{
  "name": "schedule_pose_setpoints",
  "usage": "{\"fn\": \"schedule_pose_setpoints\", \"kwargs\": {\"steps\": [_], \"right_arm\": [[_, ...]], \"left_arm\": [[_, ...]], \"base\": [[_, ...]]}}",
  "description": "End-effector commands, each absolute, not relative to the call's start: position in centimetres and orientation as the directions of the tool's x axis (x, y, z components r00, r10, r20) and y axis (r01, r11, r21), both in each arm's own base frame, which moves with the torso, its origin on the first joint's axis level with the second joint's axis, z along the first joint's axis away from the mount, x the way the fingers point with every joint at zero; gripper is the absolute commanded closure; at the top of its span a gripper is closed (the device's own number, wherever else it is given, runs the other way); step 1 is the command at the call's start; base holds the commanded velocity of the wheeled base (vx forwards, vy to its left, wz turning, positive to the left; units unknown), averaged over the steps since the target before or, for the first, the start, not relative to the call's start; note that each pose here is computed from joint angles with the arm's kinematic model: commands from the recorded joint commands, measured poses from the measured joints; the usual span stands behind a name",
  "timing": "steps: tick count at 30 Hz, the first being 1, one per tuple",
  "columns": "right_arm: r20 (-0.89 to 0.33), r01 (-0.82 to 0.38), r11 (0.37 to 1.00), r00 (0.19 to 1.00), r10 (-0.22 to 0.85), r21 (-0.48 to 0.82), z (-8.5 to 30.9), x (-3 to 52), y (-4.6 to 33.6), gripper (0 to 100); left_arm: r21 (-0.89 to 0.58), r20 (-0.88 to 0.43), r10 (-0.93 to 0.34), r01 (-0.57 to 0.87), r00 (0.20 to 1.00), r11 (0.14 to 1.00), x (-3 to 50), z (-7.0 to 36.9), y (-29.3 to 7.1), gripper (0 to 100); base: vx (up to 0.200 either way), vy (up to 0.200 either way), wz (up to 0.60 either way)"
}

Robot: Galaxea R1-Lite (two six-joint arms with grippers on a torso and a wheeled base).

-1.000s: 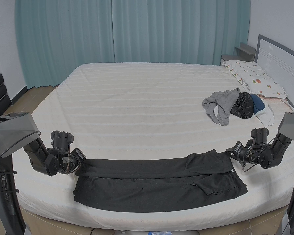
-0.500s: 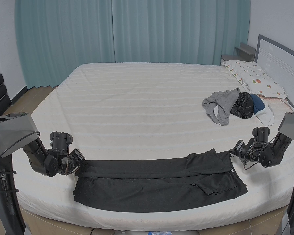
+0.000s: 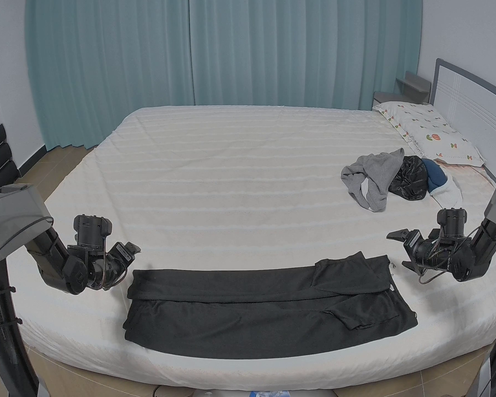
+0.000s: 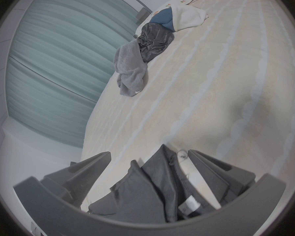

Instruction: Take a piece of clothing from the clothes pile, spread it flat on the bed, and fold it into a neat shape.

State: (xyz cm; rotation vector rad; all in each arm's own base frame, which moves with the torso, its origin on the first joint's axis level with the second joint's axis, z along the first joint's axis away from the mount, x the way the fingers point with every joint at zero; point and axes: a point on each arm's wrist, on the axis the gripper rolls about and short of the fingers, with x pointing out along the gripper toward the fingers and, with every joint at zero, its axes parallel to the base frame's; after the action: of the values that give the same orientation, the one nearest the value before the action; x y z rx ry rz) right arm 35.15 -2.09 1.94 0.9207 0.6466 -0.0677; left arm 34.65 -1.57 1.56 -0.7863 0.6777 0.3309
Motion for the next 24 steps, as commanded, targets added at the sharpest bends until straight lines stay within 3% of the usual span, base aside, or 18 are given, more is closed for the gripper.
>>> {"fn": "schedule_pose_setpoints", "kwargs": {"steps": [1,4,9,14,18,24], "right_arm": [[-0.518,0.272,0.627,0.819,0.247,0.729,5.1,31.9,-0.2,0],[-0.531,0.26,0.633,0.798,0.284,0.729,5.7,29.4,1.1,0],[-0.547,0.202,0.643,0.738,0.395,0.738,6.1,24.7,3.4,0],[-0.554,0.225,0.6,0.704,0.445,0.768,5.5,23.0,5.0,0],[-0.577,0.249,0.598,0.68,0.452,0.762,4.3,23.2,5.6,0],[-0.577,0.244,0.624,0.706,0.41,0.742,2.4,24.1,6.6,0]], "left_arm": [[-0.584,-0.623,0.029,-0.489,0.782,0.648,33.1,4.5,-1.1,0],[-0.568,-0.647,0.03,-0.509,0.762,0.647,31.9,4.1,-1.0,0],[-0.547,-0.704,0.015,-0.555,0.71,0.627,29.8,2.8,-1.6,0],[-0.548,-0.721,-0.001,-0.57,0.693,0.612,29.1,2.4,-2.1,0],[-0.567,-0.731,-0.053,-0.561,0.681,0.604,28.8,2.2,-2.1,0],[-0.574,-0.731,-0.059,-0.564,0.68,0.594,28.9,2.2,-2.2,0]], "base": [[0.0,0.0,0.0],[0.0,0.0,0.0],[-0.2,0.0,0.0],[-0.16,0.0,0.0],[0.0,0.0,0.0],[0.0,0.0,0.0]]}}
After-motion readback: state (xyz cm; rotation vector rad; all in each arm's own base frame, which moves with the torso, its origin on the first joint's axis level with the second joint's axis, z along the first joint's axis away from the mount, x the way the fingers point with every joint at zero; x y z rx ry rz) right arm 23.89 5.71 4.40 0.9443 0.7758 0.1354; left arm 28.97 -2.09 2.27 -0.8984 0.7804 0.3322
